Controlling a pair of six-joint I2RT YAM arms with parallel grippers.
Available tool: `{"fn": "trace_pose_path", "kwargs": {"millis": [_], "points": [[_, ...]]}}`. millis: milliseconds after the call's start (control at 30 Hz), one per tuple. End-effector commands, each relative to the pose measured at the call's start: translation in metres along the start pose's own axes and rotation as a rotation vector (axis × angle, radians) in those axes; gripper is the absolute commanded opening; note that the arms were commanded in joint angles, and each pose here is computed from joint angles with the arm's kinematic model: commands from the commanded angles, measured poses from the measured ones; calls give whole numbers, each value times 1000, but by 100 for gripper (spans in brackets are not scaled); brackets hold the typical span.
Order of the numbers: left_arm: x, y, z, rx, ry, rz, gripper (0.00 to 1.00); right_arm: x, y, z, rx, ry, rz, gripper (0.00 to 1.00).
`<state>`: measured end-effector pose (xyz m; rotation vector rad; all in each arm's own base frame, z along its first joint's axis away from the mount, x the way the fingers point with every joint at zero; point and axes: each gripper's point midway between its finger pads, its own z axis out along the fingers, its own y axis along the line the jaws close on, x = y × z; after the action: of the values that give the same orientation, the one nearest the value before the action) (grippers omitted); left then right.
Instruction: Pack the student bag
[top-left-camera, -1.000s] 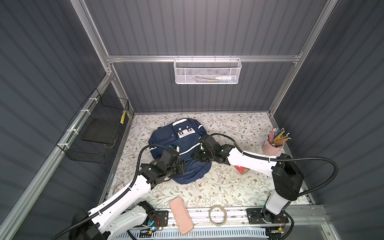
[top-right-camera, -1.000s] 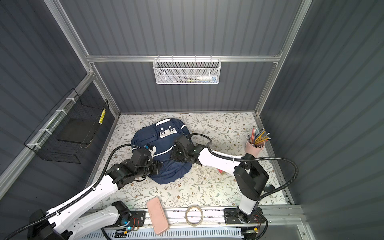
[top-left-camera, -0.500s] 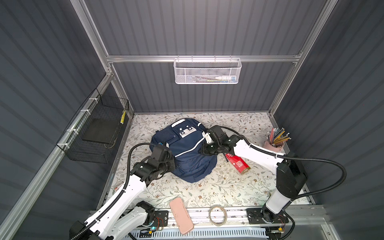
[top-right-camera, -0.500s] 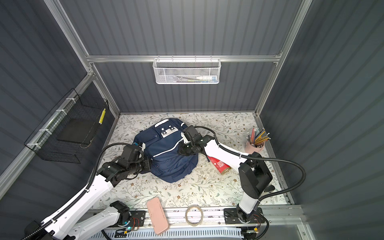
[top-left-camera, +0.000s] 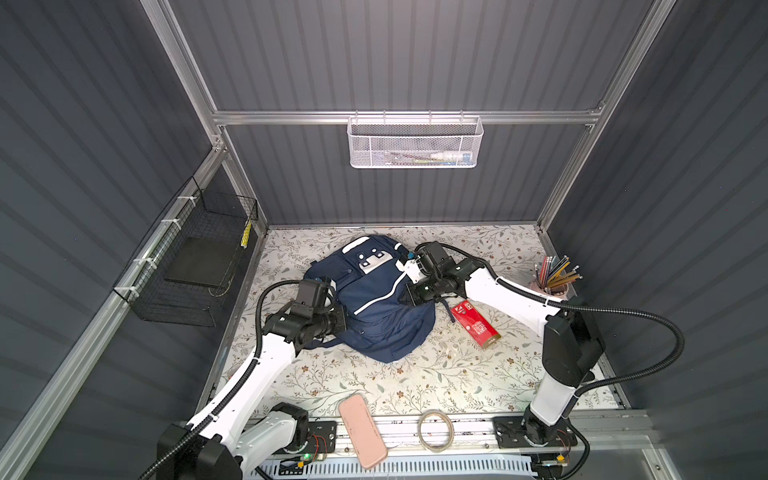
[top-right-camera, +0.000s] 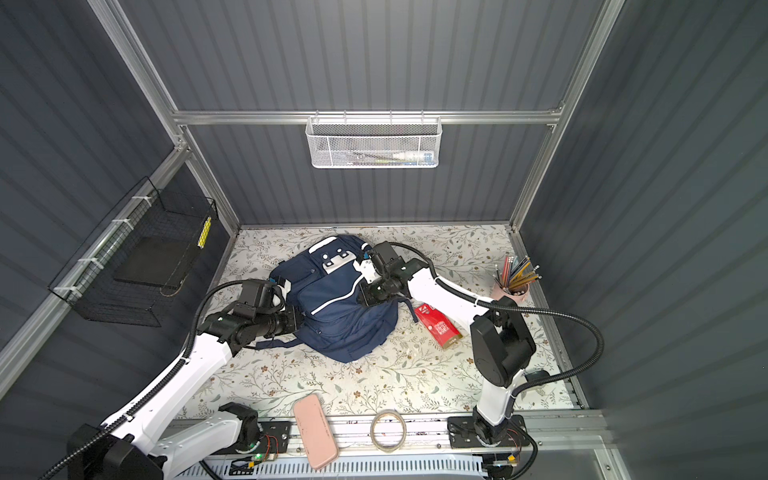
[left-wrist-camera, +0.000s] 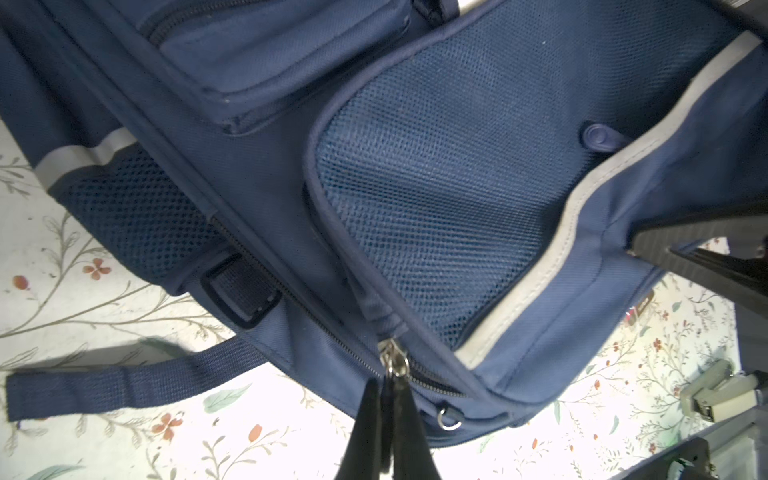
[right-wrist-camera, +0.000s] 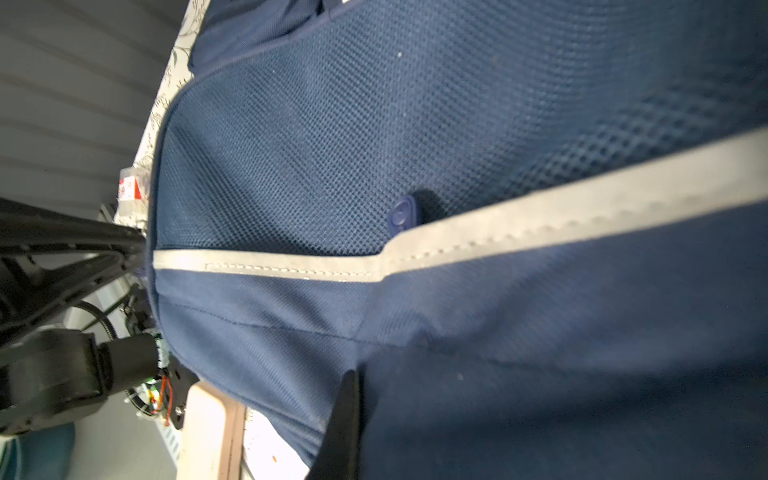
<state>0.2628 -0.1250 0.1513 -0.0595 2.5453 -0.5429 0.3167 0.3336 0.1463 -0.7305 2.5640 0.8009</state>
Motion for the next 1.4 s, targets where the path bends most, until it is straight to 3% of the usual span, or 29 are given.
{"fn": "trace_pose_path", "kwargs": {"millis": [0, 133, 167, 200, 233, 300, 467, 567, 633, 733, 833, 967, 1067, 1200, 1367], "points": [[-30, 29, -15, -129, -143, -26, 0, 22, -34, -15, 121, 102, -68, 0], [-28, 24, -12, -103, -119, 4, 0, 12, -12, -17, 10, 43, -78, 0], [-27, 20, -10, -80, -105, 8, 0, 11, -10, -17, -2, 40, -72, 3], [-26, 15, -8, -51, -102, 12, 2, 9, -8, -17, -10, 37, -63, 13], [-26, 12, -10, -33, -109, 10, 13, 7, -5, -17, -22, 37, -54, 30], [-27, 7, -14, -4, -127, 4, 27, 4, -2, -17, -27, 26, -38, 45], [-29, -1, -30, 22, -123, -38, 41, 0, 7, -34, -25, -19, 16, 64], [-33, -18, -34, 93, -105, 13, 59, 2, -3, -50, 63, -66, 71, 71], [-35, -34, -28, 163, -80, 86, 80, 2, -8, -64, 99, -135, 125, 76], [-28, -50, -13, 95, -37, 233, 99, 1, -13, -86, 113, -236, 208, 86], [-20, -72, 3, 39, -2, 339, 100, 12, -37, -106, 252, -281, 302, 95], [-15, -108, 16, 8, -42, 521, 100, 27, -58, -128, 384, -322, 335, 97], [-8, -123, 29, -61, -26, 641, 100, 43, -70, -130, 410, -306, 374, 97], [-13, -116, 47, -199, -14, 712, 100, 64, -84, -131, 419, -302, 425, 97], [-8, -120, 67, -223, 18, 759, 100, 89, -97, -127, 413, -314, 479, 97]]}}
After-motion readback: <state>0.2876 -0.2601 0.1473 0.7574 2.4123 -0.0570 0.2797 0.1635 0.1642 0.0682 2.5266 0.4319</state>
